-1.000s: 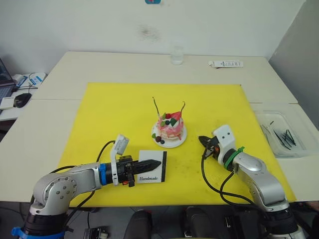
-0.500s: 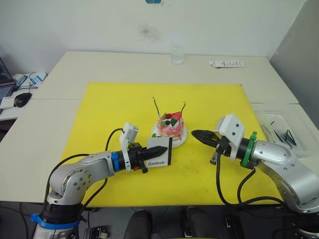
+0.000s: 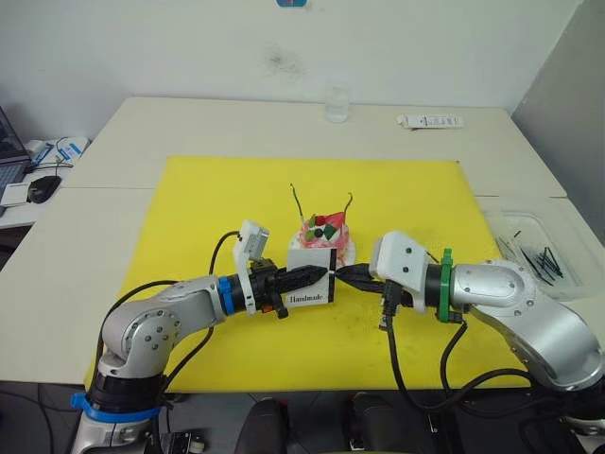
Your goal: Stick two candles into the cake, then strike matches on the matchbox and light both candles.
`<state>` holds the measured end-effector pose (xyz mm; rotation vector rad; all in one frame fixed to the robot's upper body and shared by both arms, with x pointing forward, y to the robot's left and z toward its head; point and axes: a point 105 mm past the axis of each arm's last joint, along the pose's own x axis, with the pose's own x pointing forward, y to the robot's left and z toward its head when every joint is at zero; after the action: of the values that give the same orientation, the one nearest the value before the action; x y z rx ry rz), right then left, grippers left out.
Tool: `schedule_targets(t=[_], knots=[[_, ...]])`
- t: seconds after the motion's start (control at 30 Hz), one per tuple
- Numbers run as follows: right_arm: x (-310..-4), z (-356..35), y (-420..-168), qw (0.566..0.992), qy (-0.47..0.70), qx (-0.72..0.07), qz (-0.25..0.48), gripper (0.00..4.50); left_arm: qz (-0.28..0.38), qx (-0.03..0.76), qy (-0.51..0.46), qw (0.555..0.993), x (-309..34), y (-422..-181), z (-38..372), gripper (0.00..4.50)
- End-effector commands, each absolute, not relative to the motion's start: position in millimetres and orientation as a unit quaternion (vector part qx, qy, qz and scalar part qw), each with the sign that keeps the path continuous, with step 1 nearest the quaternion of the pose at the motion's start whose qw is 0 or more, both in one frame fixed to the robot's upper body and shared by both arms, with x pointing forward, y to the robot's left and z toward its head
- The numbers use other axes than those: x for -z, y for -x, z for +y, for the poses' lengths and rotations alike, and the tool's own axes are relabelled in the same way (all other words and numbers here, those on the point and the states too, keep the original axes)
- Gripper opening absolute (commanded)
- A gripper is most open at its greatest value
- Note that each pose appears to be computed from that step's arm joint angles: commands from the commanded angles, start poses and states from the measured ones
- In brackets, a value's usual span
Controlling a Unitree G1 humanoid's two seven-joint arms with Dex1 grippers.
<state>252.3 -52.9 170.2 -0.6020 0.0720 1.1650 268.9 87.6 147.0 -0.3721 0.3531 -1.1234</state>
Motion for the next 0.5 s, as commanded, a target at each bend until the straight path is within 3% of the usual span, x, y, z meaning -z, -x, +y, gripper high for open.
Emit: schedule_targets(t=[0.03, 0.5], knots=[[-178.2, -51.7, -257.0, 0.792, 0.302, -0.531, 0.014, 0.01, 0.154, 0.541, 0.174, 0.809, -154.4, -265.7, 85.0, 0.00], [-168.0, -56.1, -264.0, 0.788, 0.324, -0.523, 0.032, 0.01, 0.153, 0.540, 0.177, 0.808, -154.2, -265.3, 84.4, 0.00]])
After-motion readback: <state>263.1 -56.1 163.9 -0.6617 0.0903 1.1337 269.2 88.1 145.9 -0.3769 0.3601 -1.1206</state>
